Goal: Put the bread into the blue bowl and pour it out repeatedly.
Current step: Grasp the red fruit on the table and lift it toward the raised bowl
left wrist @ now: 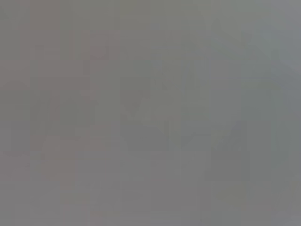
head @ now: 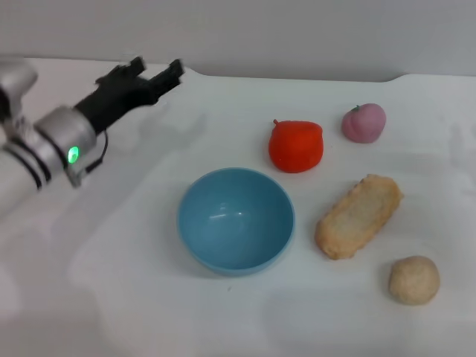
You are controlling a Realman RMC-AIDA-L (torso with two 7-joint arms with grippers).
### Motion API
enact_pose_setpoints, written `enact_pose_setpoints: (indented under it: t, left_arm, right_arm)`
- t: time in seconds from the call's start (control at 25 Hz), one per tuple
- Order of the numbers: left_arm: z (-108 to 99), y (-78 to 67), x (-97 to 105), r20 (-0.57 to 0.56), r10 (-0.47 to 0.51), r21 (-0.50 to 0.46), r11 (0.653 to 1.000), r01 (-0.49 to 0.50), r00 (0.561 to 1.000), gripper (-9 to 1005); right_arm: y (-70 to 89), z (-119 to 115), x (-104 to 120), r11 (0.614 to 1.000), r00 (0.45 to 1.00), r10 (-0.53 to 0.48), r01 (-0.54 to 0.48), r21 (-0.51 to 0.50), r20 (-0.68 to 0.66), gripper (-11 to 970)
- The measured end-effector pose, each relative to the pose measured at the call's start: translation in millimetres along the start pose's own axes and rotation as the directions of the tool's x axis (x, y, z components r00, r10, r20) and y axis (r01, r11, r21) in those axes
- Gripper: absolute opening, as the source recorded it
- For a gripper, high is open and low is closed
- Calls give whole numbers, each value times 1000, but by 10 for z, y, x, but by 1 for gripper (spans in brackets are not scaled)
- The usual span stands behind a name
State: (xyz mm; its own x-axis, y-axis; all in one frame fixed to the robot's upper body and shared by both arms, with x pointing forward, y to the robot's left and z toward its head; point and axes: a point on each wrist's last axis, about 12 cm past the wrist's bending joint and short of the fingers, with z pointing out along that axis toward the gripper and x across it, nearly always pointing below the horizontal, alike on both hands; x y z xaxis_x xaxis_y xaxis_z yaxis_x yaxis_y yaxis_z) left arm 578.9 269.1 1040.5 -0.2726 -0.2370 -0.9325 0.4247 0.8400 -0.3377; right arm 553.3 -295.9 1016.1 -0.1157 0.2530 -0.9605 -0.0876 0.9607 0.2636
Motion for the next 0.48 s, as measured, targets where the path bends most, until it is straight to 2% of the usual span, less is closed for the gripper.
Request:
enact_pose_setpoints:
  t: [0.16,0.32,0.48]
  left_arm:
    - [268,-37,-350,-94,32,84,996,-24,995,811]
    - [389,-146,-573,-110,64,137,989,-49,992,807]
    - [434,-264,-711,-127,87,191,980,-62,988,803]
  right_arm:
    - [-24,-23,10,1000,1000,0,0,6,-3,394]
    - [-38,-32,7,1000,1000,-2,2,9,-1,395]
    - [-73,-45,-3,1000,1000,-8,8,17,2,395]
